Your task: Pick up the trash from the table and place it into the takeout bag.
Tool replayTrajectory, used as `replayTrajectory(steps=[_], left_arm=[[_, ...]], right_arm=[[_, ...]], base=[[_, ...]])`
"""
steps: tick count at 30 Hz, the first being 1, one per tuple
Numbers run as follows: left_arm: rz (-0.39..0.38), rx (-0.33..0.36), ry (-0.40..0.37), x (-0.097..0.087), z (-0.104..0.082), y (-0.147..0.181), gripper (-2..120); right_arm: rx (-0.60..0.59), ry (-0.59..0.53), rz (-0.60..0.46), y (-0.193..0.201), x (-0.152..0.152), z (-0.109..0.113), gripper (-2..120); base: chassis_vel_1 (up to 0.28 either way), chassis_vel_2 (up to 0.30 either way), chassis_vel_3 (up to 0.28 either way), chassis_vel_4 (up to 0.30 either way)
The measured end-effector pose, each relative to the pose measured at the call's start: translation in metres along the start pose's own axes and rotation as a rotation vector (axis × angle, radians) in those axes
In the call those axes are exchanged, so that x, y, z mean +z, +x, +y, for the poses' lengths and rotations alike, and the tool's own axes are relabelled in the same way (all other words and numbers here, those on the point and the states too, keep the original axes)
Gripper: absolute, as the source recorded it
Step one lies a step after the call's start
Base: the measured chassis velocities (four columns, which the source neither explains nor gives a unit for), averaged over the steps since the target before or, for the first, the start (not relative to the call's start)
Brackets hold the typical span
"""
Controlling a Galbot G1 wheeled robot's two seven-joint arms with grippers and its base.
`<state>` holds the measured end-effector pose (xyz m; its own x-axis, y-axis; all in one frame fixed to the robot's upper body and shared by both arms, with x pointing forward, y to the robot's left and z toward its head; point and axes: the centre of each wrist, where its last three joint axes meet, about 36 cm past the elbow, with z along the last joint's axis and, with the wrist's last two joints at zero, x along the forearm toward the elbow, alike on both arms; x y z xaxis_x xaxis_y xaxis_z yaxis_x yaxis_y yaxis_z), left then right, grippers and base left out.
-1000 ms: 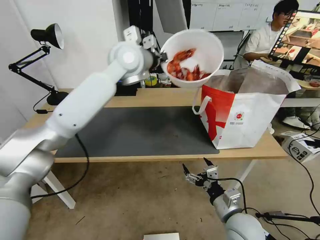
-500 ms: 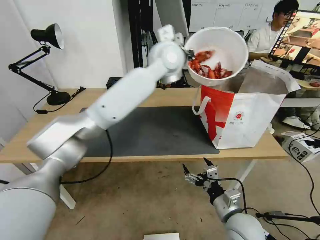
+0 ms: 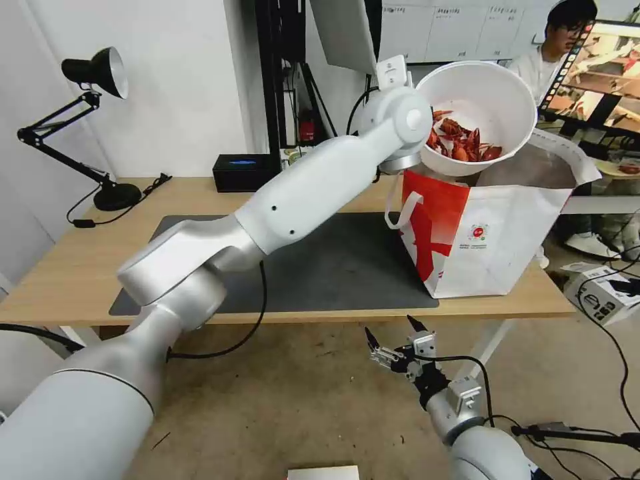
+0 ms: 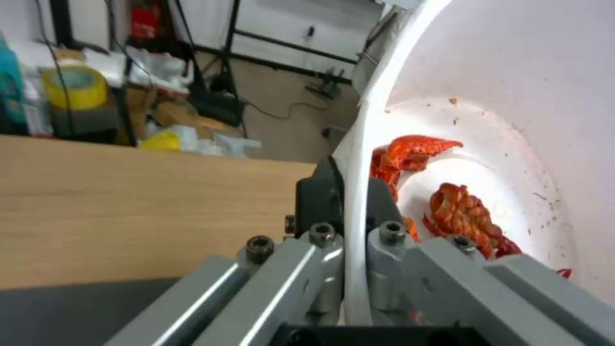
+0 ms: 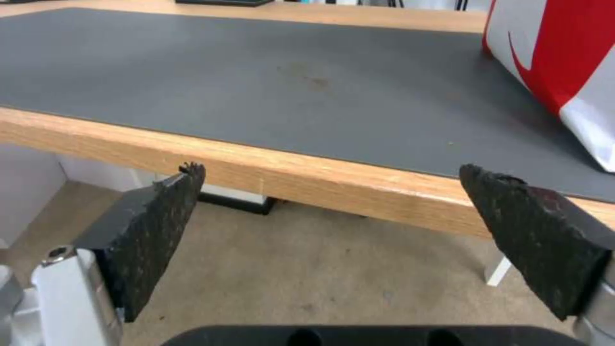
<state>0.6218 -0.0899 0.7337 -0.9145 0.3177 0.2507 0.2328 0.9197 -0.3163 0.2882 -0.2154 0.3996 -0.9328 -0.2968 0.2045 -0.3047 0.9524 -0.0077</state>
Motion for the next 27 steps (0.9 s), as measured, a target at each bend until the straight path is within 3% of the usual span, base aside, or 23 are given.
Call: replayTrajectory(steps=[6, 11, 16, 20, 27], left_arm=[[-0.078, -0.016, -0.093, 0.022, 0.000, -0.006, 0], [-0.164, 0.033, -0.181, 0.041, 0.000, -0.008, 0], [-0.177, 0.069, -0.225, 0.052, -0.003, -0.004, 0], [-0.156, 0.110, -0.265, 0.056, -0.004, 0.002, 0], [0.007, 0.147, -0.296, 0.049, -0.001, 0.013, 0]], right_arm=[[0.000, 0.000, 0.000, 0.000, 0.000, 0.000, 100], [0.000, 0.000, 0.000, 0.000, 0.000, 0.000, 100], [0.000, 0.000, 0.000, 0.000, 0.000, 0.000, 100], [0.000, 0.000, 0.000, 0.000, 0.000, 0.000, 100], [0.000, 0.000, 0.000, 0.000, 0.000, 0.000, 100]], base=[[0.000, 0.000, 0.000, 0.000], [0.000, 0.000, 0.000, 0.000], [0.000, 0.000, 0.000, 0.000], [0.000, 0.000, 0.000, 0.000], [0.000, 0.000, 0.000, 0.000]])
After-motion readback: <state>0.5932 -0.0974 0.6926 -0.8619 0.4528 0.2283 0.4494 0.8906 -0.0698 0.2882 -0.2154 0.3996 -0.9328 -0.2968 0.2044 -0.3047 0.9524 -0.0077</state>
